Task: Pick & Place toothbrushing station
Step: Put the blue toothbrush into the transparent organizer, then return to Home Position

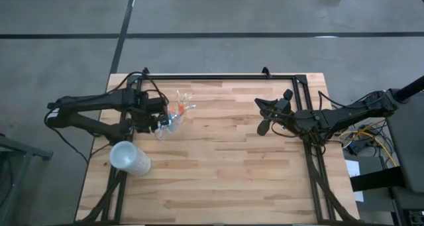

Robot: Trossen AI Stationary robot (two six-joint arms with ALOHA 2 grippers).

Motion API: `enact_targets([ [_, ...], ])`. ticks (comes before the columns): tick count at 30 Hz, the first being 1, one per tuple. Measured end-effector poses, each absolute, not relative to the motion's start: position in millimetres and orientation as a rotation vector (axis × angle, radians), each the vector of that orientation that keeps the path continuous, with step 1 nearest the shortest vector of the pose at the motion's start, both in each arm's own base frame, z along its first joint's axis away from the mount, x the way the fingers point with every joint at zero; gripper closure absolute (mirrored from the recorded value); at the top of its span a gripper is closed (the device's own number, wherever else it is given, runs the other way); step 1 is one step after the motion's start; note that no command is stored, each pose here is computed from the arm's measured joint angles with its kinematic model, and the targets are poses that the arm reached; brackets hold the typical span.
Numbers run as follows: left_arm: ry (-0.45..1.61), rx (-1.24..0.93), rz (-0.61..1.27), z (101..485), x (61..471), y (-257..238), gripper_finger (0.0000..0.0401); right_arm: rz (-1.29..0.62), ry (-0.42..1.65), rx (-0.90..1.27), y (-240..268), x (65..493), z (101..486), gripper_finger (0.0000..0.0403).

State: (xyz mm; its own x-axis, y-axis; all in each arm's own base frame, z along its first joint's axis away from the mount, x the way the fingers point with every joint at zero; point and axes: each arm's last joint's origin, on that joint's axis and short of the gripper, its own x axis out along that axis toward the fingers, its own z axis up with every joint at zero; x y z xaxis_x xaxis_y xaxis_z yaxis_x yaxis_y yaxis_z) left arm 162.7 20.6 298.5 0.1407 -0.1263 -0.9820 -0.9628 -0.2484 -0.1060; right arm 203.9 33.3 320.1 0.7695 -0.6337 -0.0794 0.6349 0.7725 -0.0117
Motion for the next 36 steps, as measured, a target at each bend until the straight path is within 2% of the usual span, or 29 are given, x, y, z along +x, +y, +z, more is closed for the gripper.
enact_targets([
  [14,1.080,-1.560,1.201,299,165,21,0.0258,-0.688,0.080,0.016,33,204,320,0.0390],
  [21,0.994,-1.477,1.112,321,165,24,0.0213,-0.688,0.080,0.017,33,204,320,0.0390],
  [27,0.793,-1.257,1.021,360,164,29,0.0206,-0.688,0.081,0.016,33,204,320,0.0390],
  [36,0.475,-0.630,0.510,420,189,17,0.0206,-0.688,0.081,0.016,33,204,320,0.0390],
])
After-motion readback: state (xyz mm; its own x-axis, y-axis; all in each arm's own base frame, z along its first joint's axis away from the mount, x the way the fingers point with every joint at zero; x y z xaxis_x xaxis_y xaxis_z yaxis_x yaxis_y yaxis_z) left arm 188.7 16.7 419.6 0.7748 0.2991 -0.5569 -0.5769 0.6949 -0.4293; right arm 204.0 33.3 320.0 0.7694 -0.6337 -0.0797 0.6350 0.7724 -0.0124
